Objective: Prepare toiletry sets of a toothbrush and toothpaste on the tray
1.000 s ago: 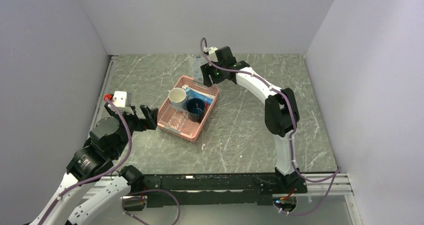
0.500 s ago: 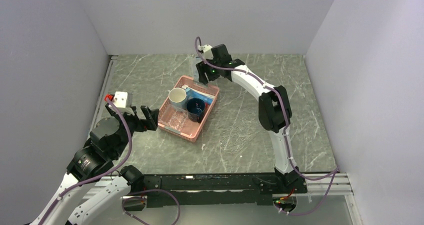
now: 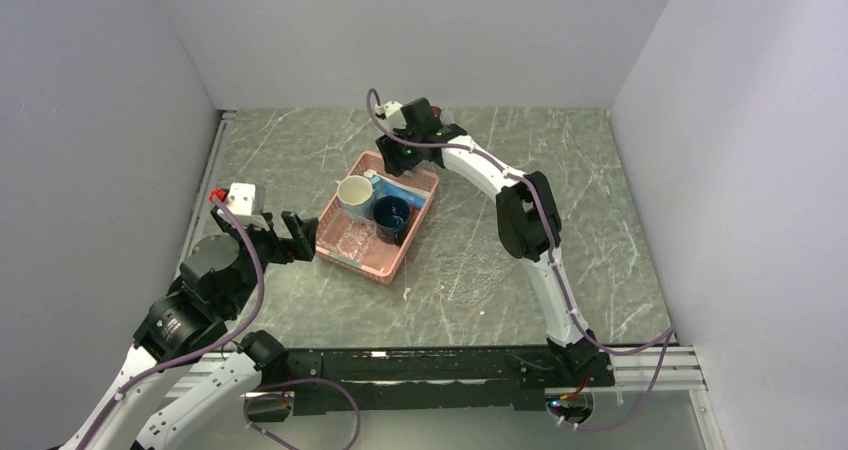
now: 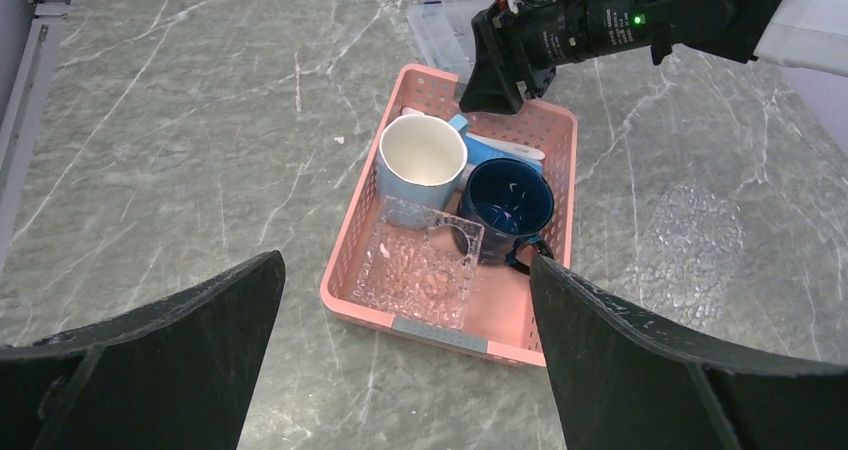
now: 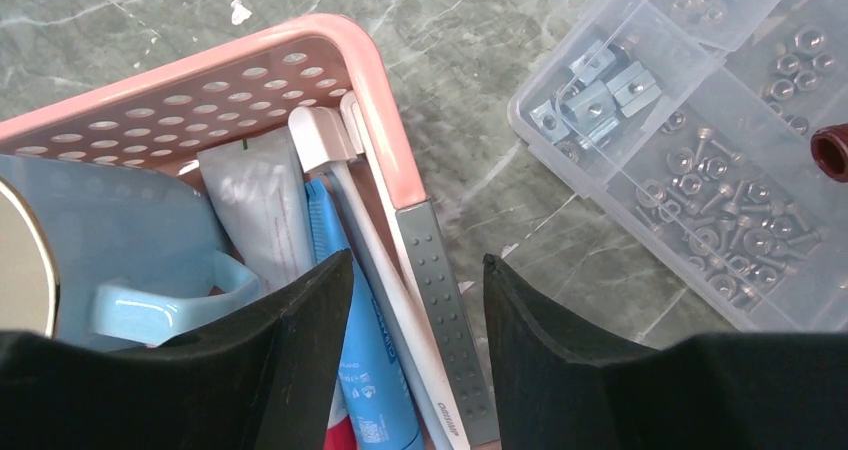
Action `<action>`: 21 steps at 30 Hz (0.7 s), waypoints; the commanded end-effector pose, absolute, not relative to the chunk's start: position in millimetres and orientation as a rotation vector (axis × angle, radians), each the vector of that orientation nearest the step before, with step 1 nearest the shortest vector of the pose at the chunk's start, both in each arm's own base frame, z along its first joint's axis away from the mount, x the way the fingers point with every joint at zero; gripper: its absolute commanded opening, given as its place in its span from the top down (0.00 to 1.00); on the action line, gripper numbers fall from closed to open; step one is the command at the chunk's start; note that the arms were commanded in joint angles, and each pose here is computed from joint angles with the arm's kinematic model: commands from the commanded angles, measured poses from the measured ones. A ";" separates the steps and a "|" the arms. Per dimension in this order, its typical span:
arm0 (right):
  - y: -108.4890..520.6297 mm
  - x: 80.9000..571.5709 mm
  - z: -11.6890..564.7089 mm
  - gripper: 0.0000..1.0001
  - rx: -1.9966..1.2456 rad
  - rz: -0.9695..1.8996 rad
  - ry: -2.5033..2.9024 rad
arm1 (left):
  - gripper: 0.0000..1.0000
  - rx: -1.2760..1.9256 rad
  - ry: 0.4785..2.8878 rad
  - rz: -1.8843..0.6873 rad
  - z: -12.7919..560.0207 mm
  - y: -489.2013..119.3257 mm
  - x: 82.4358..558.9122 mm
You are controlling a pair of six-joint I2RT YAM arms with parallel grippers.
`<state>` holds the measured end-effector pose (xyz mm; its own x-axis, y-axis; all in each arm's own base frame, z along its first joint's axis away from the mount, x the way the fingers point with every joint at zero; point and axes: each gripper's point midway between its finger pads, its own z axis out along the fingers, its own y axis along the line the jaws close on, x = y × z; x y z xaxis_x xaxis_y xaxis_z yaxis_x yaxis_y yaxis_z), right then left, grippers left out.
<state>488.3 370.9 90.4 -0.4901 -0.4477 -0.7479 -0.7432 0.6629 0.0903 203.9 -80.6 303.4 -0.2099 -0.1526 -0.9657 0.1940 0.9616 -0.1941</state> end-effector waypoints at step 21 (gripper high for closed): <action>356.5 487.5 103.6 0.85 -0.903 0.388 2.133 | 0.01 0.048 1.749 -0.303 305.0 -82.5 207.2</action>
<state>486.8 359.2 77.7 -0.4696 -0.5084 -0.7218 -0.7411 0.6713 0.0093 204.3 -80.6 303.0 -0.2105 -0.1478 -0.9664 0.1941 0.9625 -0.1895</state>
